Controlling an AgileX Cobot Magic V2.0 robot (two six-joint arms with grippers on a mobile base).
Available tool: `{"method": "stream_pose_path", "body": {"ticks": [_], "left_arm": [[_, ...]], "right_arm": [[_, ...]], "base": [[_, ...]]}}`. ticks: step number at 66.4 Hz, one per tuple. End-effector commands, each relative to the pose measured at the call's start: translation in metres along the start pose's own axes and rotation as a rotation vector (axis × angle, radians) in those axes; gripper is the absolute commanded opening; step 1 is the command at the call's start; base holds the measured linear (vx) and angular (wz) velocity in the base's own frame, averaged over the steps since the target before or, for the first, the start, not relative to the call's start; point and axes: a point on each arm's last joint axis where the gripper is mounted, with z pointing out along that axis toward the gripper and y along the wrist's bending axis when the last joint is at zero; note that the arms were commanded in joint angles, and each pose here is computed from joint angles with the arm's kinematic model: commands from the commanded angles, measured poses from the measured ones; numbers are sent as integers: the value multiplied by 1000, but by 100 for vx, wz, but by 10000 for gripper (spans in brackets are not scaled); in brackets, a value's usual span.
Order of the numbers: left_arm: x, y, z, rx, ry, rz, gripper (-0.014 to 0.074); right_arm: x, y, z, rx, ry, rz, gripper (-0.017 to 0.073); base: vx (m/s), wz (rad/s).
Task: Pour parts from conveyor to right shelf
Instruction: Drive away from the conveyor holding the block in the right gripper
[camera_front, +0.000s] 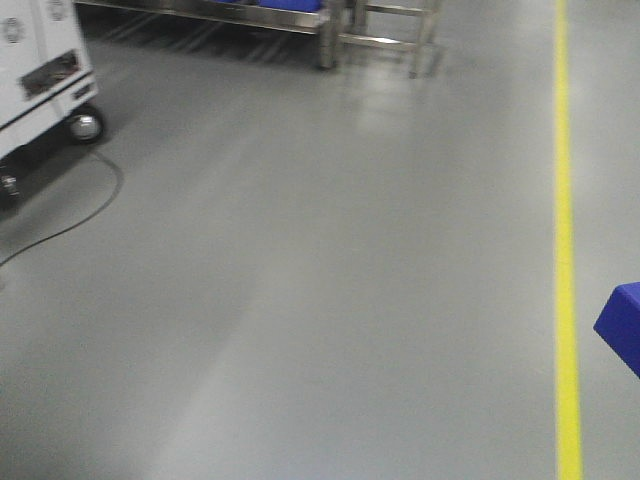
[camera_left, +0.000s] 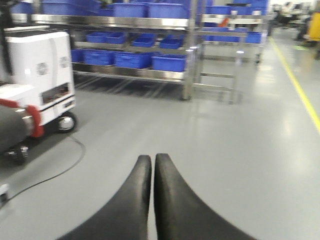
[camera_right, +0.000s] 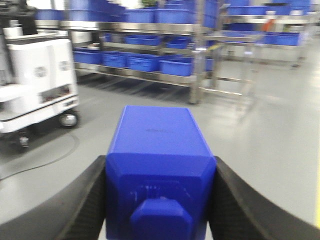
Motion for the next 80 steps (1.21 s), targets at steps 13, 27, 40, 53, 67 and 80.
{"method": "stream_pose_path", "body": {"ticks": [13, 27, 40, 53, 67, 80], "left_arm": [[-13, 0, 0, 2, -84, -16, -6], [-13, 0, 0, 2, -84, -16, -6], [-13, 0, 0, 2, -84, -16, -6], [-13, 0, 0, 2, -84, -16, -6], [-13, 0, 0, 2, -84, -16, -6], [-13, 0, 0, 2, -84, -16, -6]], "right_arm": [[-15, -1, 0, 11, -89, -12, -5], [-15, -1, 0, 11, -89, -12, -5], [-15, -1, 0, 11, -89, -12, -5], [-15, -1, 0, 11, -89, -12, -5], [-15, -1, 0, 10, -89, -9, -5], [-15, -1, 0, 10, -89, -9, -5]], "base": [[-31, -69], [-29, -61], [-25, -51], [-19, -39], [-13, -28], [-5, -16]]}}
